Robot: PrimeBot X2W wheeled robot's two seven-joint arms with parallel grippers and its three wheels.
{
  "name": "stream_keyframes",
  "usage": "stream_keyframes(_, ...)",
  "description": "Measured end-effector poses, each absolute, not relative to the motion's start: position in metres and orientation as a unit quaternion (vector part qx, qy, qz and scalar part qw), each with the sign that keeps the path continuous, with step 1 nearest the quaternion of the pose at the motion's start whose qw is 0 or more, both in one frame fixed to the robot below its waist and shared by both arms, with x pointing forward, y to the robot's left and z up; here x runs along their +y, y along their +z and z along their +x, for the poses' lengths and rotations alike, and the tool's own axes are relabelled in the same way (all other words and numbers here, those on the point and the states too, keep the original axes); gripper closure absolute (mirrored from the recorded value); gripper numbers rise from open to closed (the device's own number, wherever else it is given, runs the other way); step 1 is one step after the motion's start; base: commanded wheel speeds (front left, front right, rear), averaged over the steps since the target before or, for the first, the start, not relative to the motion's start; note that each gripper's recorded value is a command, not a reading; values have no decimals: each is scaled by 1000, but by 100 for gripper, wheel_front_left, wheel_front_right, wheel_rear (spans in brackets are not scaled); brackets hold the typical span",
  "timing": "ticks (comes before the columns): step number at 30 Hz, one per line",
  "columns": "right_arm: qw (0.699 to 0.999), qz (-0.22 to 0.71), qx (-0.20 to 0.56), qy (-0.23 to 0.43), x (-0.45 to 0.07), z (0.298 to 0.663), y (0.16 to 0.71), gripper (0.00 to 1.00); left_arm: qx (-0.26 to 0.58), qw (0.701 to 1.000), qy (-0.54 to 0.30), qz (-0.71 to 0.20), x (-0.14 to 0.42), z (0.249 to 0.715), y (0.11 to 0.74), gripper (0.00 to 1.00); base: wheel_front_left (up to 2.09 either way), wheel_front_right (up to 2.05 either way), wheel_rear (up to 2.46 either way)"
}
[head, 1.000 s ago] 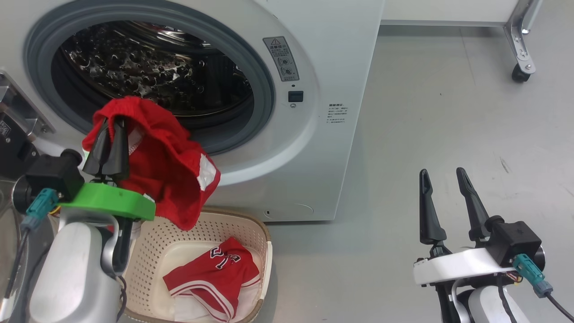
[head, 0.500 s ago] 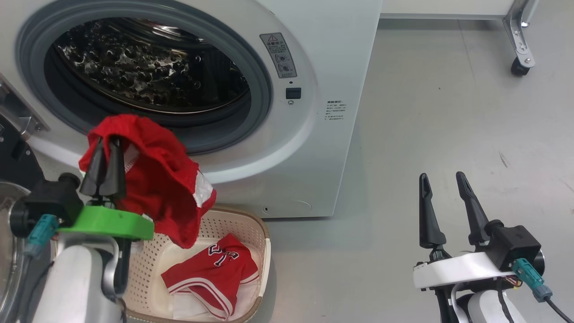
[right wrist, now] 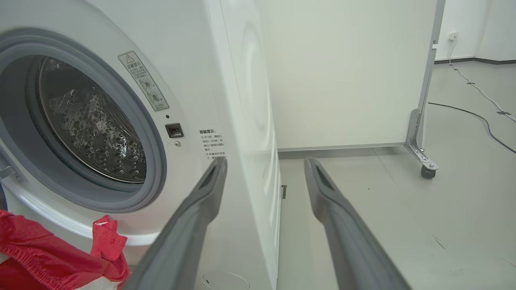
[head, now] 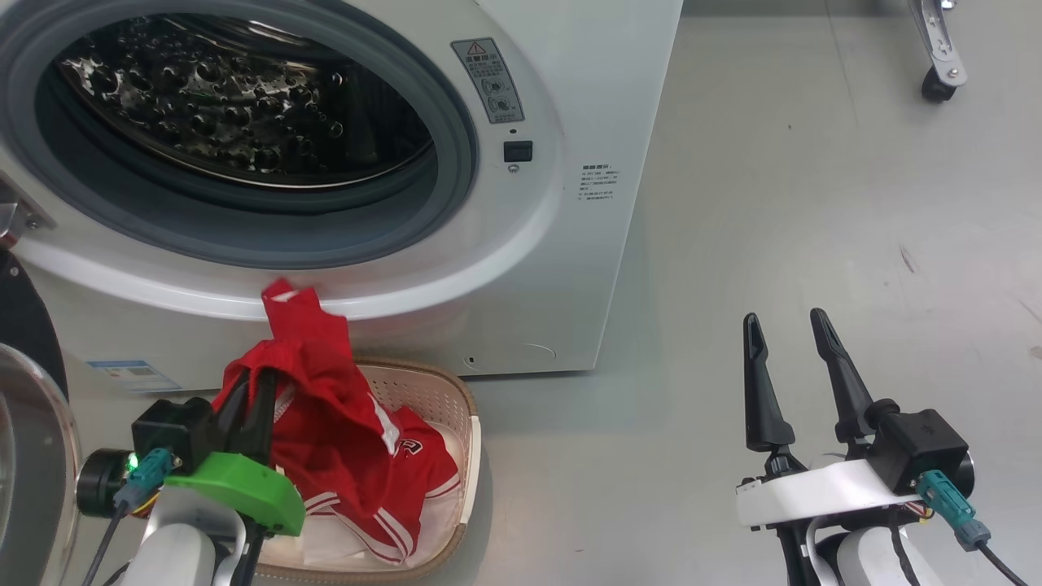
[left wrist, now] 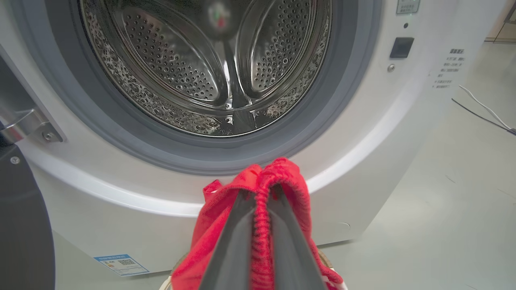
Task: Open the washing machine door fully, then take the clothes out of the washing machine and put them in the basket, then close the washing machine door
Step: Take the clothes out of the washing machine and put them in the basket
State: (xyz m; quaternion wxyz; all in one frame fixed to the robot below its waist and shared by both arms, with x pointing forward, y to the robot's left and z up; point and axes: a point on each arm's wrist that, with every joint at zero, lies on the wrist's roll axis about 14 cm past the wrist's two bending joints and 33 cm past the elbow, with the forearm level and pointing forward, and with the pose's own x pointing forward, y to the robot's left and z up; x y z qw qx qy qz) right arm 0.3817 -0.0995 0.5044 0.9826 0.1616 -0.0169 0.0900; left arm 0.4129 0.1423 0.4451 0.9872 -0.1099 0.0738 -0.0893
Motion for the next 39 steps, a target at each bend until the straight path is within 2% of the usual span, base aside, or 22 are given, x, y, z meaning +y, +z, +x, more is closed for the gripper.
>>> stream_keyframes(11, 984, 161, 1, 82, -102, 391, 491, 0, 158, 975, -121, -98, 121, 409, 392, 100, 0, 0, 0)
stream_keyframes(21, 984, 158, 26, 71, -105, 398, 472, 0, 185, 967, -148, -90, 106, 428, 369, 100, 0, 0, 0)
stream_keyframes(29, 986, 143, 44, 69, -107, 404, 458, 0, 245, 957, -134, -78, 120, 434, 326, 100, 0, 0, 0)
stream_keyframes(39, 989, 124, 65, 54, -119, 414, 438, 0, 347, 929, -113, -61, 138, 425, 260, 100, 0, 0, 0)
